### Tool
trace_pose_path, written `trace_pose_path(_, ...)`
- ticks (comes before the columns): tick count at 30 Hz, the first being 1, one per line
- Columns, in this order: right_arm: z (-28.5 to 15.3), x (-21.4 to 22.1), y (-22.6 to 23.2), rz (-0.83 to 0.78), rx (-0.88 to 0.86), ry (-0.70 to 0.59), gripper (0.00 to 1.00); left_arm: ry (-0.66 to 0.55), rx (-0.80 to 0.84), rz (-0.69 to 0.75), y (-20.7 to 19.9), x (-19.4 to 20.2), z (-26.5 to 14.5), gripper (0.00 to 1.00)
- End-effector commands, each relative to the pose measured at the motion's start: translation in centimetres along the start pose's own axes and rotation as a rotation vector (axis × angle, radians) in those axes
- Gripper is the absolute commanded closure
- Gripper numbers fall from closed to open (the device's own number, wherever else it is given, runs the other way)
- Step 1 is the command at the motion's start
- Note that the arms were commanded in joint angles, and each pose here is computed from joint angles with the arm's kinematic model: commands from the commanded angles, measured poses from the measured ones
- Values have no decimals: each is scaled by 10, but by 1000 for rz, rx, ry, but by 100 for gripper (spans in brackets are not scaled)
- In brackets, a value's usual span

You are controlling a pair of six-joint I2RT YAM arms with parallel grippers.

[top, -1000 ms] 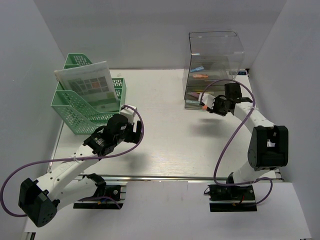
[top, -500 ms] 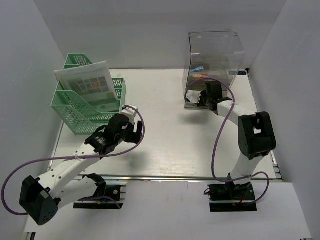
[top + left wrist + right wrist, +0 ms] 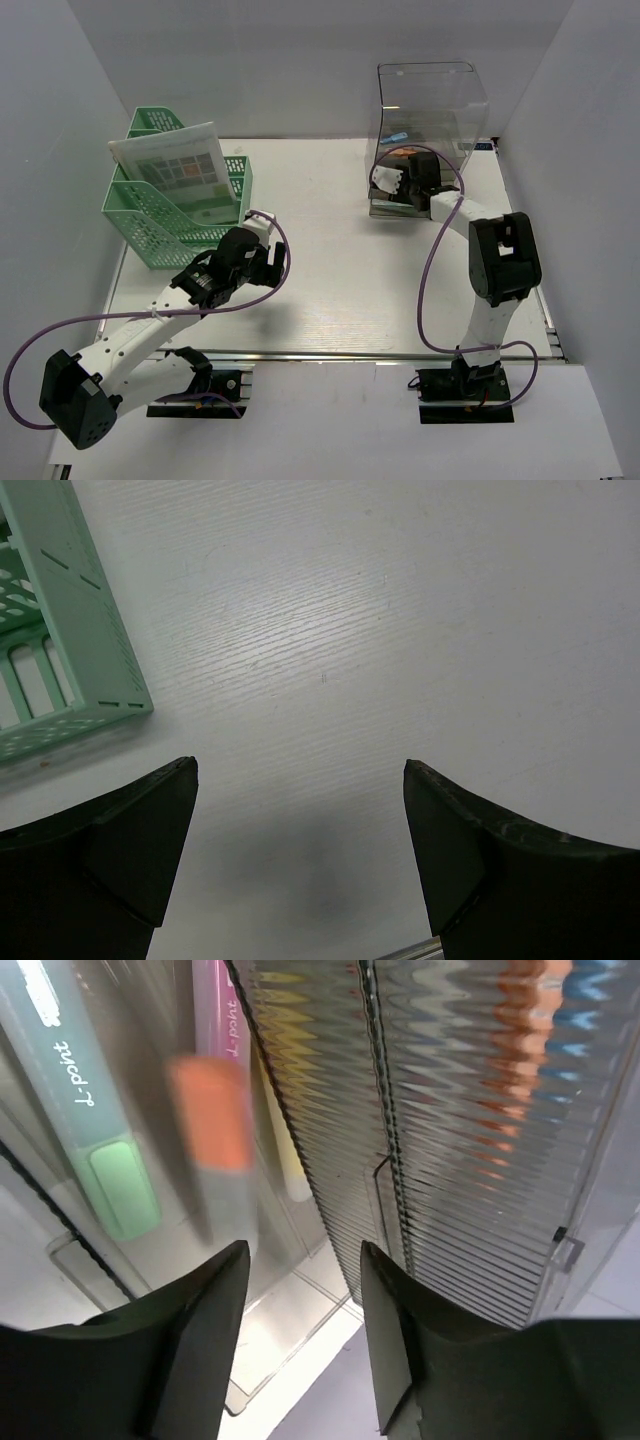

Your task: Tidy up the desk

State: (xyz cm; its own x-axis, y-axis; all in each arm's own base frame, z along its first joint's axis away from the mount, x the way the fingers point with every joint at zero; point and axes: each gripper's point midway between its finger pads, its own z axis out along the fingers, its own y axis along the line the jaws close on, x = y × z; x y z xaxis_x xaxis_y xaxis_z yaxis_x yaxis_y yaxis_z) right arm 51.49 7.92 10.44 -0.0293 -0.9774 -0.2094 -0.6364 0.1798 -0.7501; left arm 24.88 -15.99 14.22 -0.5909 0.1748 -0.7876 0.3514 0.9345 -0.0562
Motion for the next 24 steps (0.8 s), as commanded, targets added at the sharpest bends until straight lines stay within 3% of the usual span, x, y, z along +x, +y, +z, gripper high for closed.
trace_pose_path(1, -20, -9, -29, 70, 66, -48, 47, -25, -6, -14, 2, -6, -1, 7)
trace_pose_path(3, -26, -15, -22, 96, 30, -79, 56, -26, -6, -13, 2, -5, -2, 7)
trace_pose_path(4, -29, -19, -22, 112, 20, -106, 77, -28, -7, -15, 2, -6, -2, 7)
trace_pose_path(7, -41, -34, -13, 151, -55, -196, 100, -32, -6, -16, 2, -7, -3, 7)
trace_pose_path(13, -61, -47, 57, 64, -423, -305, 100, -33, -3, -16, 2, -7, -4, 7)
trace_pose_path(16, -52, -37, 81, 32, -521, -261, 100, -36, -4, -17, 2, -8, -4, 7)
trace_pose_path(24, -14, -2, 82, 28, -403, -94, 100, -31, -5, -14, 2, -7, -2, 7)
